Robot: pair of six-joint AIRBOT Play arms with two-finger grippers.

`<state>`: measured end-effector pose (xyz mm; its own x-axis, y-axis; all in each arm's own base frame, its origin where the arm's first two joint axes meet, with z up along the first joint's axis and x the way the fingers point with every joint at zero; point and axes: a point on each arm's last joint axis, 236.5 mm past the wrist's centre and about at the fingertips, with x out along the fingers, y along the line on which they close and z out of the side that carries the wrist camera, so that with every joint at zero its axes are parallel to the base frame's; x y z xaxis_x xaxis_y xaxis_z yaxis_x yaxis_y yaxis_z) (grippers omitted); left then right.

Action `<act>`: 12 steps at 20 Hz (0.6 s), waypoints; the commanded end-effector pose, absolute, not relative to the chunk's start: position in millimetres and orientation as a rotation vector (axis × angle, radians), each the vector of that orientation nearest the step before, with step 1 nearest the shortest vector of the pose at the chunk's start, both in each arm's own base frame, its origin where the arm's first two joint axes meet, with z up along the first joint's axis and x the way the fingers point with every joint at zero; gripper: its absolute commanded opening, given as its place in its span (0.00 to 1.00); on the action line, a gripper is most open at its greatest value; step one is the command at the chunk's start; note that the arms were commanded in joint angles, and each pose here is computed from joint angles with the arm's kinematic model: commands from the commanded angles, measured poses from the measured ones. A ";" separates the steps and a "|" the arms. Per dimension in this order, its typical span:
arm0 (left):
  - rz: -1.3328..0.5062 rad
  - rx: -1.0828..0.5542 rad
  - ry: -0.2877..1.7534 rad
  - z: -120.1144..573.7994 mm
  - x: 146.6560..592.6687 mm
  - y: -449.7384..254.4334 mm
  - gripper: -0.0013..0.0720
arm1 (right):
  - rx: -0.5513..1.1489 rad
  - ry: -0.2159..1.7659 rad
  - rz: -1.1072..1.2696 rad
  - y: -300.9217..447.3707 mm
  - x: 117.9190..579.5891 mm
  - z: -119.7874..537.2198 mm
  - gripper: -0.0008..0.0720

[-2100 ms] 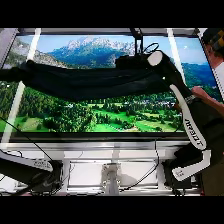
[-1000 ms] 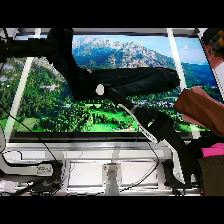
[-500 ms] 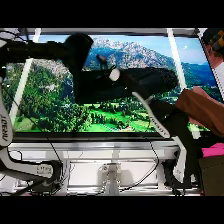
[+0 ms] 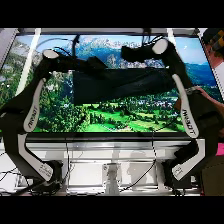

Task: Fold the clothes and pants, and hang the long-sleeved shirts on hangers.

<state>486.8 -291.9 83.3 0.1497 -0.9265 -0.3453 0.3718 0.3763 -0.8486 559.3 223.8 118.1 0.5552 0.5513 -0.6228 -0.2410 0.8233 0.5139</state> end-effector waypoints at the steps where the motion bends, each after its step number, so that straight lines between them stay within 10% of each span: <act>1: -1.093 -0.825 1.015 91.2 487.1 -309.5 0.98 | 0.380 0.860 0.431 176.5 558.6 133.1 0.07; 6: -1.108 -0.829 0.977 116.3 490.4 -258.1 0.85 | 0.275 0.912 0.440 145.5 549.0 121.7 0.07; 12: -0.760 -0.371 1.116 72.7 480.2 -125.5 0.65 | 0.046 0.891 0.392 86.7 534.5 140.7 0.07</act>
<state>490.3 -189.8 101.9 0.2123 -0.8726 -0.4400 0.3821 0.4885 -0.7844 545.1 114.7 134.6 0.5627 0.4155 -0.7146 -0.2779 0.9093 0.3099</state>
